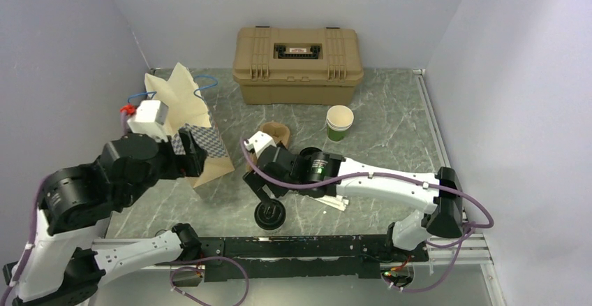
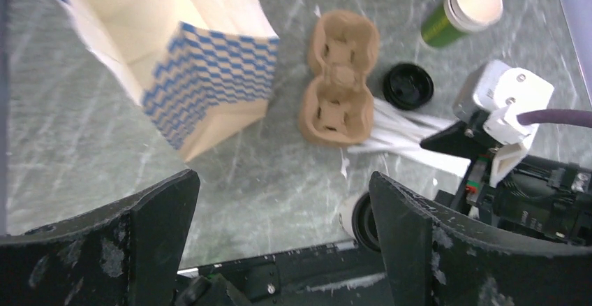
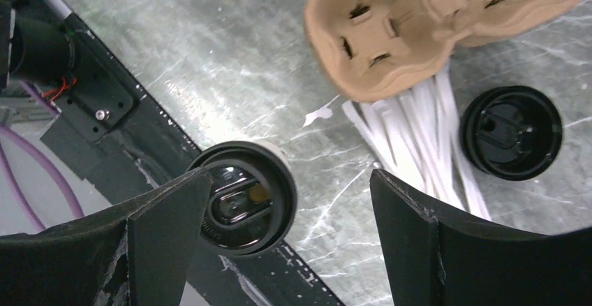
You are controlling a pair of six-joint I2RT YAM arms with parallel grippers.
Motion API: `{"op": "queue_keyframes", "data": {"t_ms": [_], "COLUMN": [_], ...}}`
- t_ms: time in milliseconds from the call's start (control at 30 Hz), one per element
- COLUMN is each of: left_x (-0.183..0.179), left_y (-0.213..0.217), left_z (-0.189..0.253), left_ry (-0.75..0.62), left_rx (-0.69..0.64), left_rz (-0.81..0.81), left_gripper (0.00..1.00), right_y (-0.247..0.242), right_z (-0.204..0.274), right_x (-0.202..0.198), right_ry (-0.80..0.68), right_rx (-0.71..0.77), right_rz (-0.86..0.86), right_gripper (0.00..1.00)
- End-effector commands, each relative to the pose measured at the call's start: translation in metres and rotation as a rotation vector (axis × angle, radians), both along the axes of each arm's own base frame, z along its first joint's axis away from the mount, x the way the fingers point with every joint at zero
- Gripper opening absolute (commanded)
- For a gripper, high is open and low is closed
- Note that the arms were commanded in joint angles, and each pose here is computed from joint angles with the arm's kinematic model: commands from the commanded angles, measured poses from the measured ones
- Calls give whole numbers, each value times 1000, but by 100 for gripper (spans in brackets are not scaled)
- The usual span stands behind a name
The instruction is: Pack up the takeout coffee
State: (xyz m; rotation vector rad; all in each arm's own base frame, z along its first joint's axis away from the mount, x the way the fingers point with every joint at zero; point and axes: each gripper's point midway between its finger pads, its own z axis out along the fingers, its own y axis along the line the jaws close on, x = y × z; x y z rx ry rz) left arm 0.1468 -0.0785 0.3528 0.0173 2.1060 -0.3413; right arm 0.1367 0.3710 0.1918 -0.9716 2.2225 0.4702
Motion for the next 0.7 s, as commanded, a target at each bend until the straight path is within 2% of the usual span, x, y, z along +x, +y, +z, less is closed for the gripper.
{"op": "queue_keyframes", "data": {"t_ms": [0, 200, 367, 533, 667], "left_x": [12, 32, 56, 84, 115], "left_y": [40, 56, 37, 31, 39], "left_z": [22, 42, 56, 62, 42], "left_ry": [-82, -117, -149, -146, -52], "left_rx": [104, 253, 336, 355, 342], "left_rz": [184, 332, 333, 329, 330], "left_gripper": [98, 93, 93, 92, 88], "right_y": [-4, -19, -32, -46, -55], "right_z": [47, 56, 57, 58, 55], "right_x": [24, 44, 56, 64, 70], "right_ry": [-87, -104, -99, -94, -88], "right_rx": [91, 106, 116, 136, 143], "right_rz": [-17, -48, -63, -78, -90], "right_gripper": [89, 89, 89, 89, 89]}}
